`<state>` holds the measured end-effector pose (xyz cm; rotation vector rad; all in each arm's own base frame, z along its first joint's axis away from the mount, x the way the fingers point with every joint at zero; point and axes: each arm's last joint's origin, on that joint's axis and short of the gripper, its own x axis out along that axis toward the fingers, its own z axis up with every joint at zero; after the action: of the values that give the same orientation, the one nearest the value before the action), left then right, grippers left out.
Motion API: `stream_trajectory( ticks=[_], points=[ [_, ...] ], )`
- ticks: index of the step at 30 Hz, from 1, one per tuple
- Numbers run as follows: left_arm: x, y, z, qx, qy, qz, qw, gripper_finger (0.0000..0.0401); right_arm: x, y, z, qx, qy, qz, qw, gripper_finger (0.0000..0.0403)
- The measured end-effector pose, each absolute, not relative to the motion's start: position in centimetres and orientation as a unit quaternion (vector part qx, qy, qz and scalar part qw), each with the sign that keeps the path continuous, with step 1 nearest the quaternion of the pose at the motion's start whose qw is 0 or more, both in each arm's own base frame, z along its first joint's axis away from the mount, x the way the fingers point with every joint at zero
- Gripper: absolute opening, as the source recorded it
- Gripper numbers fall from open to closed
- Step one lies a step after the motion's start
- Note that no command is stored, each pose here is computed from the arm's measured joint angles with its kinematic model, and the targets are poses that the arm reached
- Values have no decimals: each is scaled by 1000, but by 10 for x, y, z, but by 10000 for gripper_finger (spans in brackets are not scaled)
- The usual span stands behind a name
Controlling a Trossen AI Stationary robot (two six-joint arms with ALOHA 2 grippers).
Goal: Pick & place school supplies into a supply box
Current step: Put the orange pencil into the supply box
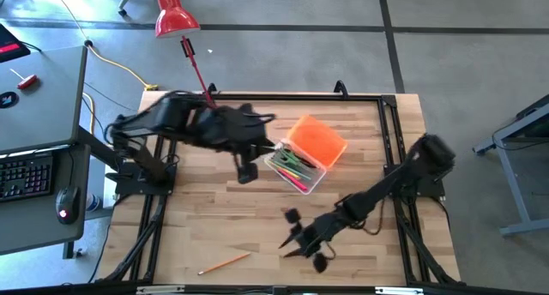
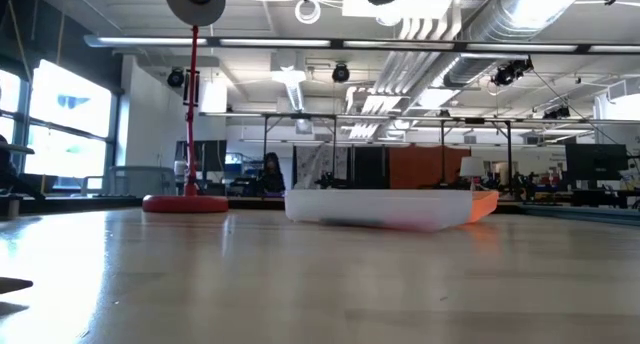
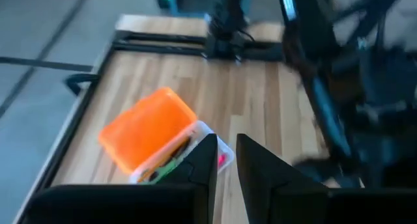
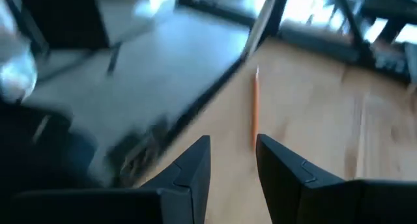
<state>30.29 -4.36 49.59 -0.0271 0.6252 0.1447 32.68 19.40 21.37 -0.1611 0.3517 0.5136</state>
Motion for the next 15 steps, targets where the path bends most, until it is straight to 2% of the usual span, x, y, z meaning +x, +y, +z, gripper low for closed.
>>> stream_trajectory(
  ticks=[4, 8, 15],
  points=[
    [284, -57, 504, -35, 293, 99, 950, 90, 350, 204, 180, -52, 105, 212, 970, 103],
    [278, -73, 505, -37, 287, 86, 953, 87, 367, 212, 148, -51, 78, 225, 970, 103],
    [276, -78, 506, -31, 284, 84, 955, 86, 416, 226, 121, -63, 134, 262, 954, 103]
  ],
)
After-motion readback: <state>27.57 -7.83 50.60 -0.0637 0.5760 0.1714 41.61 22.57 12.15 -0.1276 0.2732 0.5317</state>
